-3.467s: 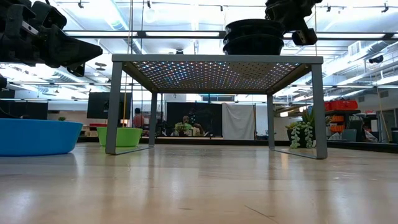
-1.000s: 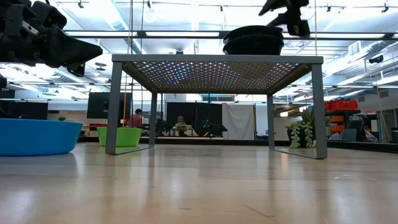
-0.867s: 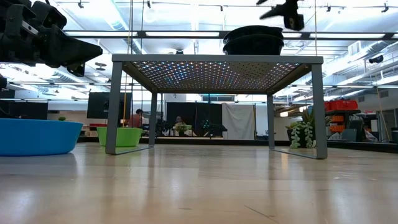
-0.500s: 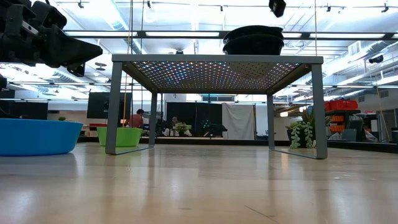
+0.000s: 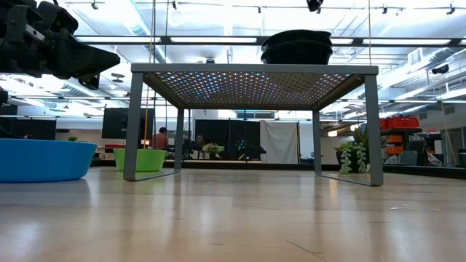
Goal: Pick & Place Mini bowls
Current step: Put the light green plastic bowl on the shelf
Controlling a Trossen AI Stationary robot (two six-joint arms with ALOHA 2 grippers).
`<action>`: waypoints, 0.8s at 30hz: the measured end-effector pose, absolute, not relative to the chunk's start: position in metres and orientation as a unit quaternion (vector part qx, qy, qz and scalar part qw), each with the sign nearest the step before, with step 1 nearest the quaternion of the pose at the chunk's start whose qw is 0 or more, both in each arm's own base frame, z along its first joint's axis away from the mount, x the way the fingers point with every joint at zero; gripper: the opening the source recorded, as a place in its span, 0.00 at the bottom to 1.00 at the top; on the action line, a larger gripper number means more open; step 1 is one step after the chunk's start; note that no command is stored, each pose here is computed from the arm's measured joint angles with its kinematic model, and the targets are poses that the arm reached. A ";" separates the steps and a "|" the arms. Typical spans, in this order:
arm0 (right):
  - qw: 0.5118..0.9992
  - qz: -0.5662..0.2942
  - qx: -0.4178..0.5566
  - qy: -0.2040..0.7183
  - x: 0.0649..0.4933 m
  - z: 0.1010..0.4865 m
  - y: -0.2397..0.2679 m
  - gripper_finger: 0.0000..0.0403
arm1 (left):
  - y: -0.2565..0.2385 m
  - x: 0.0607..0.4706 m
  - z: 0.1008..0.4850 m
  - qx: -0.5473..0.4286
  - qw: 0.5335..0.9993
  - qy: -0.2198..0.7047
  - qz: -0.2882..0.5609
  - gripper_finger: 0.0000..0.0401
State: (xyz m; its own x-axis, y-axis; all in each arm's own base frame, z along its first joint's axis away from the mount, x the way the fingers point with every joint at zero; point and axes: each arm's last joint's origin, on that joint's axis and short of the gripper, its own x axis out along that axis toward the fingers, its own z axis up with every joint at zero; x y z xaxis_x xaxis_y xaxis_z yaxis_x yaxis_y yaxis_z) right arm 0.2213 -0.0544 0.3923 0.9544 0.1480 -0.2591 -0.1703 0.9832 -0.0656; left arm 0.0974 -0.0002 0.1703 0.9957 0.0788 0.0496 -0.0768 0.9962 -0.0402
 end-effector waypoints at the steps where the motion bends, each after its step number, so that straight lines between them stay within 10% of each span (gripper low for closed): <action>1: 0.987 0.095 -0.052 0.120 0.222 0.390 -0.054 0.01 | 0.000 0.097 0.170 -0.019 0.999 -0.025 0.039 0.11; 24: 0.986 0.138 -0.043 0.087 0.228 0.351 -0.064 0.00 | 0.000 0.097 0.170 -0.019 0.999 -0.025 0.039 0.11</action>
State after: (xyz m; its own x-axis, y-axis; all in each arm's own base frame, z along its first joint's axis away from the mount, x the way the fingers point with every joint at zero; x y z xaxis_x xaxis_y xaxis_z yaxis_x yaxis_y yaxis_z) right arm 0.2283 -0.0643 0.3514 0.9470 0.2642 -0.1828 -0.2791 0.9583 -0.0612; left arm 0.0974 -0.0002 0.1702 0.9957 0.0789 0.0494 -0.0770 0.9962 -0.0402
